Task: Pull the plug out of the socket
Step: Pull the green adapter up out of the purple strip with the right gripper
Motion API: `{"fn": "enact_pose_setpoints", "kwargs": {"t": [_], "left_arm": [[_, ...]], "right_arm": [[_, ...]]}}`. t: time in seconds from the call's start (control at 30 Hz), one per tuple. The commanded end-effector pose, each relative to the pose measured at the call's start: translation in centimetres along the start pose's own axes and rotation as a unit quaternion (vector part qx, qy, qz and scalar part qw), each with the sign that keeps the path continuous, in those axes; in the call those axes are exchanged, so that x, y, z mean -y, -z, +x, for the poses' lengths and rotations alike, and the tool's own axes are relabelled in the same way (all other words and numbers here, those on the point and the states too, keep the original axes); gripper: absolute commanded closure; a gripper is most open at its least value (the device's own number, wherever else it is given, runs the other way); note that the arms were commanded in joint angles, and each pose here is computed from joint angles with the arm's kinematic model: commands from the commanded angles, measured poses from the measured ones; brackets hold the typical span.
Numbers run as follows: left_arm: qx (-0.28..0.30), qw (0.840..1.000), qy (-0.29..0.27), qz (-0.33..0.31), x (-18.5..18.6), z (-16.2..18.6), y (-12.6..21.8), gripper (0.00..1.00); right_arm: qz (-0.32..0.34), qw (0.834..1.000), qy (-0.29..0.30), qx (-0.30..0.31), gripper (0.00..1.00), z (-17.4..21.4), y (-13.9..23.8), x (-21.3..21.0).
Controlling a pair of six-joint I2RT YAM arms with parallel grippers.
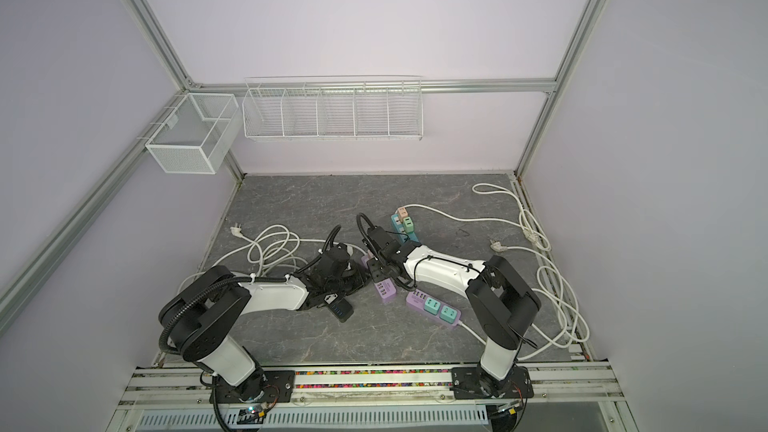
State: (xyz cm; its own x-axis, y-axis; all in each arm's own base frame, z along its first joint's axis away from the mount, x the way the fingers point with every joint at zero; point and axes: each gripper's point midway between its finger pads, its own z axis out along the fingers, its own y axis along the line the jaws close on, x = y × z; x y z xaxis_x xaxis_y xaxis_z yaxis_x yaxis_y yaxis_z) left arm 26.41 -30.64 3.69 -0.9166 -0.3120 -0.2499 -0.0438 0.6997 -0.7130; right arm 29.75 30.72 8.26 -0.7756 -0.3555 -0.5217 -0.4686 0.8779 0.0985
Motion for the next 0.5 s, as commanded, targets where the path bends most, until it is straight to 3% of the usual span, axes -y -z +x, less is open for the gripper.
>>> {"fn": "enact_pose_setpoints", "kwargs": {"t": [0.0, 0.1, 0.3, 0.47], "left_arm": [[-0.057, 0.984, 0.029, -0.169, -9.6, 4.1, 0.3, 0.77], [-0.055, 0.985, 0.025, -0.162, -8.9, 3.8, 0.4, 0.78], [-0.049, 0.991, 0.005, -0.128, -5.7, 2.4, 0.2, 0.78], [-0.033, 0.997, -0.005, -0.066, -1.7, 0.8, 0.0, 0.76]], "right_arm": [[-0.040, 0.998, 0.006, 0.047, 0.91, -2.8, 1.2, -2.6], [-0.007, 0.999, 0.007, 0.041, 0.92, -2.6, 1.6, -1.7], [-0.011, 0.996, -0.018, 0.086, 0.91, -3.8, 5.4, 0.6], [0.004, 0.995, -0.020, 0.099, 0.91, -3.7, 7.3, 2.0]]}}
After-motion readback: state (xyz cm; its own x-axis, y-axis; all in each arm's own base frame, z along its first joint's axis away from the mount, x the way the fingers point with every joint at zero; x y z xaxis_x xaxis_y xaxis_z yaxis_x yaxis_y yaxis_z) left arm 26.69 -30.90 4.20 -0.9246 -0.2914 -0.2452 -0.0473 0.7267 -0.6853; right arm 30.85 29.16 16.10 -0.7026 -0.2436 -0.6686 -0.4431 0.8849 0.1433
